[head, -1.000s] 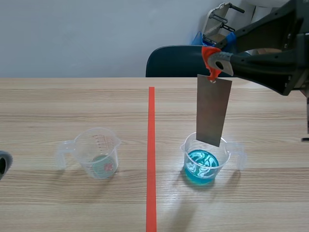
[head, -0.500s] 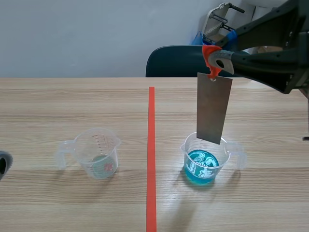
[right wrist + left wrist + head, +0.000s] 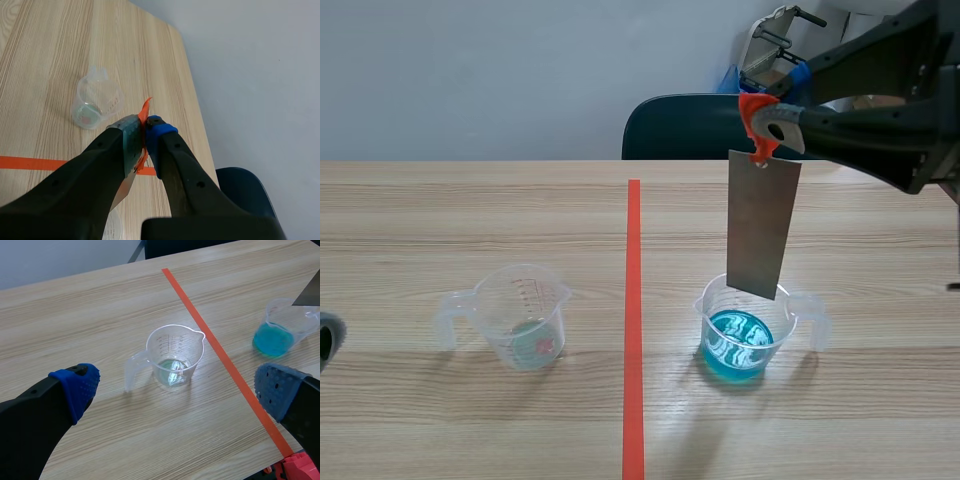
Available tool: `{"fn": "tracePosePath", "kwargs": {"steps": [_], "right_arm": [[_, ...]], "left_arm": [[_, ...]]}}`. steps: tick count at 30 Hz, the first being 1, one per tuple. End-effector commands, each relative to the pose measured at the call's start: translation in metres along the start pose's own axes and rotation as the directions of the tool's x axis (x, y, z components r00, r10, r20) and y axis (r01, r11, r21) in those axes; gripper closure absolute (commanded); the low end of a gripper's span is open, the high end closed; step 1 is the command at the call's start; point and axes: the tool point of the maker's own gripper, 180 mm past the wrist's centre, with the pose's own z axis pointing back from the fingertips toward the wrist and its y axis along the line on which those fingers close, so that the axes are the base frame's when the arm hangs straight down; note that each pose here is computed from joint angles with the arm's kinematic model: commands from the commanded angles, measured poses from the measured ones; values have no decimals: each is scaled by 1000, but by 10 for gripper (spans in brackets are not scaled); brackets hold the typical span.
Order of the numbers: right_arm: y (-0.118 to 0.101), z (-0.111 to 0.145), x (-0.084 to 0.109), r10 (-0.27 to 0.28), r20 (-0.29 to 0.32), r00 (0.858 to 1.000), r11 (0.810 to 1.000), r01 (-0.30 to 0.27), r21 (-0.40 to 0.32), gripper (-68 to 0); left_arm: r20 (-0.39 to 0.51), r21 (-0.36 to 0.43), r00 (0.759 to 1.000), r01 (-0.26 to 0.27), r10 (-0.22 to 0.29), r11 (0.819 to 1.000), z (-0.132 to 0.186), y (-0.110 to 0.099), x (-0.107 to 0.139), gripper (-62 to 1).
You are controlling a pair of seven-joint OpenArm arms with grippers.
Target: Do the redox reaction experiment
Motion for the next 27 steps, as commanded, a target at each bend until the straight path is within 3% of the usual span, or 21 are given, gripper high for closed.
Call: {"fn": "tracePosePath", "kwargs": {"steps": [1,27], "right_arm": [[-10,1,11,29,33,999,999,-28,-23,-8],[-10,-1,13,24,48,999,999,-22,-36,-8]], "left_arm": [[42,-2,999,1,0,1000,-1,-2,12,-623],[42,-2,999,0,0,1000,-1,-2,12,-623]]}}
